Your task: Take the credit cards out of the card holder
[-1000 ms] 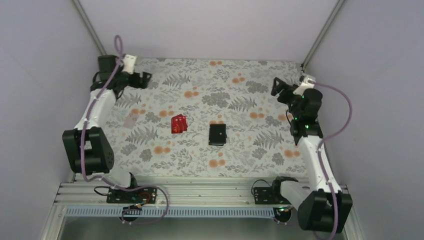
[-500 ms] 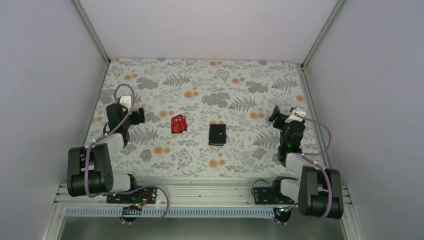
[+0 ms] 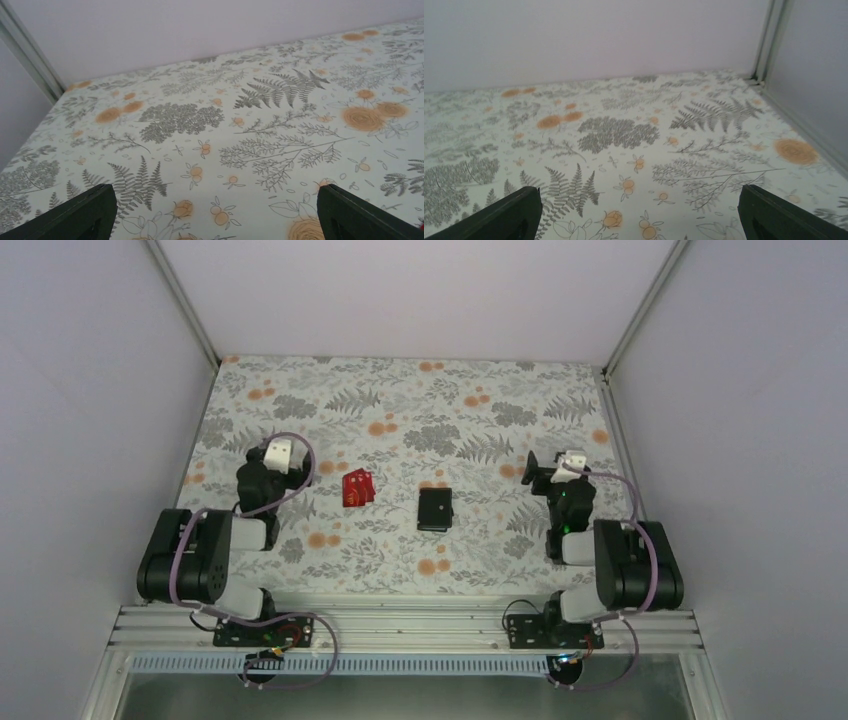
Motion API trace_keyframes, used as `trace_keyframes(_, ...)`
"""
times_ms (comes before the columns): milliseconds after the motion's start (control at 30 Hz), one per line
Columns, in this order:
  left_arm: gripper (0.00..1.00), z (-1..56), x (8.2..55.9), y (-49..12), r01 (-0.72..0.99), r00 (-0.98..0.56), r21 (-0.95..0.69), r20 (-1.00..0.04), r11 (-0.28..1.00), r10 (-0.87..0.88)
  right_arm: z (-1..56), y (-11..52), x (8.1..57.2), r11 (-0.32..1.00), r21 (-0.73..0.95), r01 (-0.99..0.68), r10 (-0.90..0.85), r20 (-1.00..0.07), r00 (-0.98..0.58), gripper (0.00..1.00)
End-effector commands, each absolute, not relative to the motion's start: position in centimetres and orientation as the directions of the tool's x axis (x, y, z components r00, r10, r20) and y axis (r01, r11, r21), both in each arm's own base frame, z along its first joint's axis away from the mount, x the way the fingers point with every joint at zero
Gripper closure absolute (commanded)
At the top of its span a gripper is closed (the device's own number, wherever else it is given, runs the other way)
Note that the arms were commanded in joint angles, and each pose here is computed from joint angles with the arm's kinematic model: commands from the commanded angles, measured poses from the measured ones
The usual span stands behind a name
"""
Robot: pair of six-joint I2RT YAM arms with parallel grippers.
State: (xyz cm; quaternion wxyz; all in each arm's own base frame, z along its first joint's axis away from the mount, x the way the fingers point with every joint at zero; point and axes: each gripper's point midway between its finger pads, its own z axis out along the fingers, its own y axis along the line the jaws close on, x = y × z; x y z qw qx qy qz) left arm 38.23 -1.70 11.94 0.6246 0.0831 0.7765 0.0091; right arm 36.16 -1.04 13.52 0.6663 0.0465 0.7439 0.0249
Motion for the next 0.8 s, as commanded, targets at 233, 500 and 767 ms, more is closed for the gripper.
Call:
trace_keyframes(233, 0.00, 14.0, 37.8, -1.0, 0.083, -0.048, 0.141, -0.988, 0.986, 0.146, 14.8, 0.6, 39.0, 0.999, 0.012, -0.045, 0.008, -0.997, -0.078, 0.01)
trace_keyframes(500, 0.00, 14.0, 38.1, -0.6, 0.067, -0.061, 0.127, -0.989, 0.990, 0.131, 14.8, 0.5, 39.1, 0.999, 0.018, -0.049, 0.013, -0.997, -0.082, 0.01)
trace_keyframes(767, 0.00, 13.9, 38.2, -0.5, 0.070, -0.065, 0.122, -0.990, 0.990, 0.127, 14.8, 0.5, 39.1, 0.999, 0.021, -0.050, 0.017, -0.996, -0.083, 0.01)
